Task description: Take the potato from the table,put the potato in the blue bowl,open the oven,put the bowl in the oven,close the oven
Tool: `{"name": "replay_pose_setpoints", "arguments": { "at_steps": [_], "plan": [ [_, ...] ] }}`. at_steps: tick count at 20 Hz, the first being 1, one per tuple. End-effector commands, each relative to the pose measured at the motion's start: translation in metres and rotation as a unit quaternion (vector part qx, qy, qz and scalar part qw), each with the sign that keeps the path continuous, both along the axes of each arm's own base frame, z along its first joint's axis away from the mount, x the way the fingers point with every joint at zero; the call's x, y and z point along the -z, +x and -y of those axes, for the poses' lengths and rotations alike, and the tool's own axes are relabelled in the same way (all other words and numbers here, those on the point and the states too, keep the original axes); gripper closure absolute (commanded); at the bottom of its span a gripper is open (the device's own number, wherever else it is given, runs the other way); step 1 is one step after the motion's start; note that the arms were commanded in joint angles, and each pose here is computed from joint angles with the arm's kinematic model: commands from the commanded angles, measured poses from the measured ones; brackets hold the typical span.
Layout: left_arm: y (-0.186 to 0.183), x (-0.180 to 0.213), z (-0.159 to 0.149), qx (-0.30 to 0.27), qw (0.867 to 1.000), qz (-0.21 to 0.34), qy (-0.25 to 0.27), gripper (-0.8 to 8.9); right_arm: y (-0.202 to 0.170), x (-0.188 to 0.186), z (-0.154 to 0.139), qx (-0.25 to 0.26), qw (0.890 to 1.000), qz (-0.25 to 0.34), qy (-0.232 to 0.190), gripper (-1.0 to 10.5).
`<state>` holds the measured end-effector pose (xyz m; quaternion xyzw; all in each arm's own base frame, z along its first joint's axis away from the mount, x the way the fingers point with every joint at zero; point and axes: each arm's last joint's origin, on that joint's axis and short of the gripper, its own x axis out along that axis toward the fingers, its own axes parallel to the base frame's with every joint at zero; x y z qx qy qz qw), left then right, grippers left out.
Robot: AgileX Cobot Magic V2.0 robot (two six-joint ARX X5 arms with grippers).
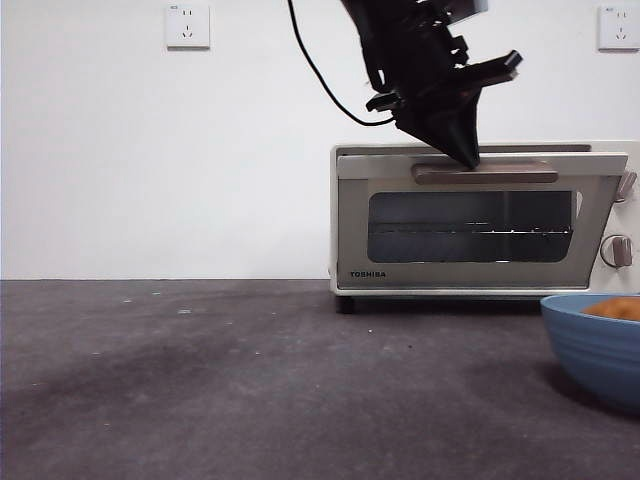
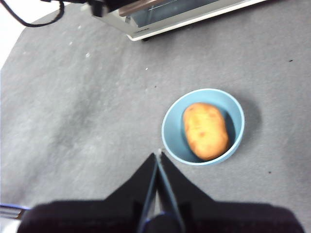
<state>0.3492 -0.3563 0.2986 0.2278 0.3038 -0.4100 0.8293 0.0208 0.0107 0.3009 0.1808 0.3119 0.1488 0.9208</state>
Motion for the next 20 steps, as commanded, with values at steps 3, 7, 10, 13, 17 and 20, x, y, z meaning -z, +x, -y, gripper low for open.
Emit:
{"name": "replay_pose_setpoints", "arguments": {
  "at_steps": [3,7,10,13,17,20],
  "plan": [
    [0.0,0.043,0.008,-0.03,0.997,-0.025,0.066,8.2,-0.001,0.003,0.0,-0.005,1.0,-0.001,-0.004,9.6],
    [-0.003,0.046,0.011,-0.043,0.996,-0.022,0.075,8.2,-0.002,0.005,0.001,-0.006,1.0,-0.011,-0.014,9.6],
    [-0.006,0.048,0.01,-0.053,0.994,-0.025,0.098,8.2,-0.002,0.005,0.001,-0.005,1.0,-0.008,-0.024,9.6],
    [-0.011,0.049,0.013,-0.055,0.993,-0.029,0.098,8.2,-0.002,0.005,0.002,0.004,0.999,-0.005,-0.033,9.6],
    [-0.02,0.055,0.016,-0.06,0.99,-0.035,0.122,8.2,-0.002,0.005,0.002,0.0,0.999,-0.002,-0.04,9.6],
    [-0.026,0.066,0.017,-0.063,0.988,-0.053,0.133,8.2,-0.002,0.005,0.002,0.002,0.999,-0.002,-0.043,9.6]
  ]
}}
